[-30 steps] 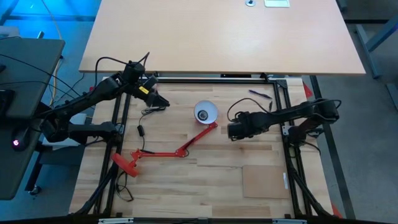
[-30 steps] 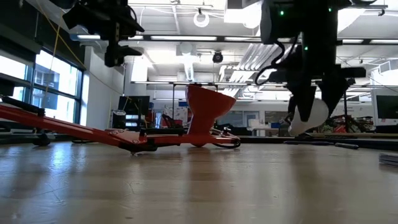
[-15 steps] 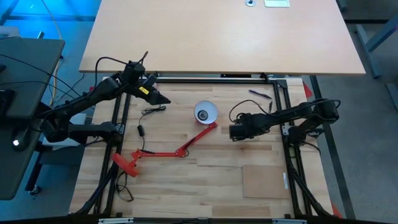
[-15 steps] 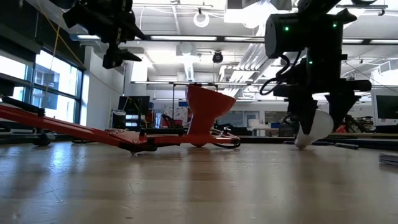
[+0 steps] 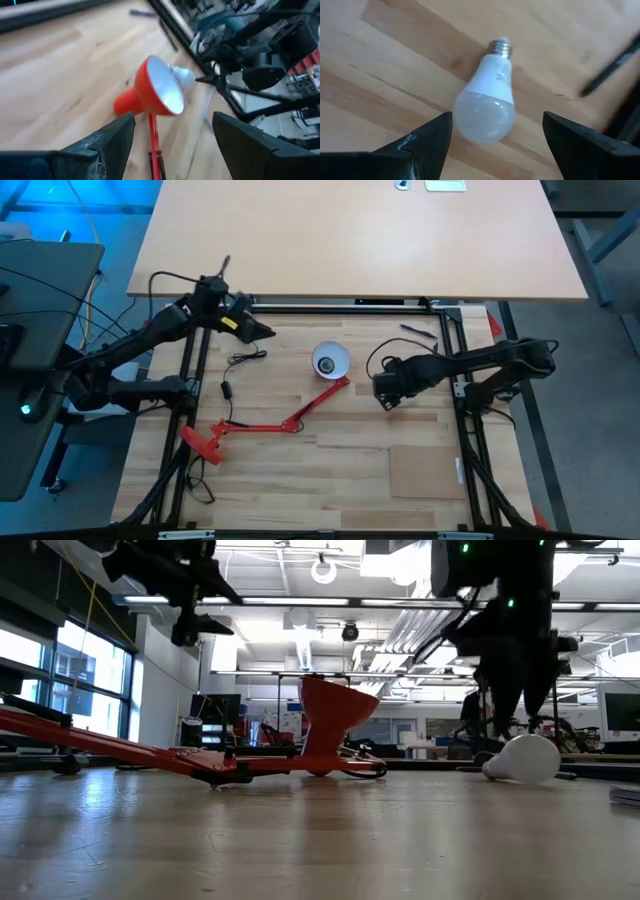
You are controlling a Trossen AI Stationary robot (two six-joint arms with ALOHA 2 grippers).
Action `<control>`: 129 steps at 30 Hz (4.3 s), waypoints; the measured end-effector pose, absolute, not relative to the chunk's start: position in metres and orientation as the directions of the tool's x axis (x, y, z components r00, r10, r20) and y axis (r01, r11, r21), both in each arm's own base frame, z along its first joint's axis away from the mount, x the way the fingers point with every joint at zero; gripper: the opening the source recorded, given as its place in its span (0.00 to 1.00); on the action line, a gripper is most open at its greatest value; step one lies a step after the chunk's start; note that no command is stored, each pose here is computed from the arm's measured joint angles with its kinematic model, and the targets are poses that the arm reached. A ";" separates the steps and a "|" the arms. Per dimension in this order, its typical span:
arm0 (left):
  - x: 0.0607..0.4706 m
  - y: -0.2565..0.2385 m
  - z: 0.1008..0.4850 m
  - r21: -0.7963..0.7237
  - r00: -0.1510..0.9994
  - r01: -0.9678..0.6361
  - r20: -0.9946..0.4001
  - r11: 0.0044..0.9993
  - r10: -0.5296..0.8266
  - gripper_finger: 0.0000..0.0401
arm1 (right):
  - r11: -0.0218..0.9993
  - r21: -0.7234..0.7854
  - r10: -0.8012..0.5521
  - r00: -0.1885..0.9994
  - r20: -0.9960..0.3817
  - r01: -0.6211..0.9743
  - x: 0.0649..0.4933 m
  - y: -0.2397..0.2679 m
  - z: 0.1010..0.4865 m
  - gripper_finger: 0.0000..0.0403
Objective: Screw lightbulb
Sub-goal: Return to Home Position
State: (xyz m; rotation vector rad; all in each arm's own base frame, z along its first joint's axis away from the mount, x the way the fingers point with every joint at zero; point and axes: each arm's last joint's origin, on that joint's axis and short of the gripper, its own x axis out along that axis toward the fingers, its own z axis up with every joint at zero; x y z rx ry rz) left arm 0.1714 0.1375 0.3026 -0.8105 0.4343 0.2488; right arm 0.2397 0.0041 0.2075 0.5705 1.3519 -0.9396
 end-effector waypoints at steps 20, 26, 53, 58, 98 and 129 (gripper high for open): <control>0.132 0.081 0.289 -0.630 0.916 0.085 0.355 0.772 0.188 0.03 | 0.484 0.472 -0.365 0.660 -0.657 0.737 0.253 -0.012 0.357 0.02; 0.148 0.053 0.284 -0.638 0.943 0.176 0.327 0.750 0.057 0.00 | 0.582 0.458 -0.346 0.715 -0.608 0.672 0.251 -0.036 0.375 0.00; 0.152 -0.001 0.184 -0.580 0.994 0.053 0.104 0.813 0.010 0.00 | 0.738 0.562 -0.256 0.925 -0.280 0.374 0.164 -0.038 0.292 0.00; 0.146 0.000 0.172 -0.527 0.995 0.037 0.095 0.849 0.015 0.00 | 0.782 0.526 -0.255 0.942 -0.220 0.335 0.166 -0.039 0.244 0.00; 0.110 0.000 0.148 -0.334 0.976 -0.089 -0.219 0.938 0.015 0.00 | 0.727 0.656 -0.191 0.978 -0.090 0.202 0.102 -0.019 0.159 0.00; 0.098 0.000 0.171 -0.348 0.999 0.007 0.040 0.938 0.008 0.00 | 0.745 0.663 -0.118 0.993 0.019 0.076 0.097 -0.011 0.168 0.00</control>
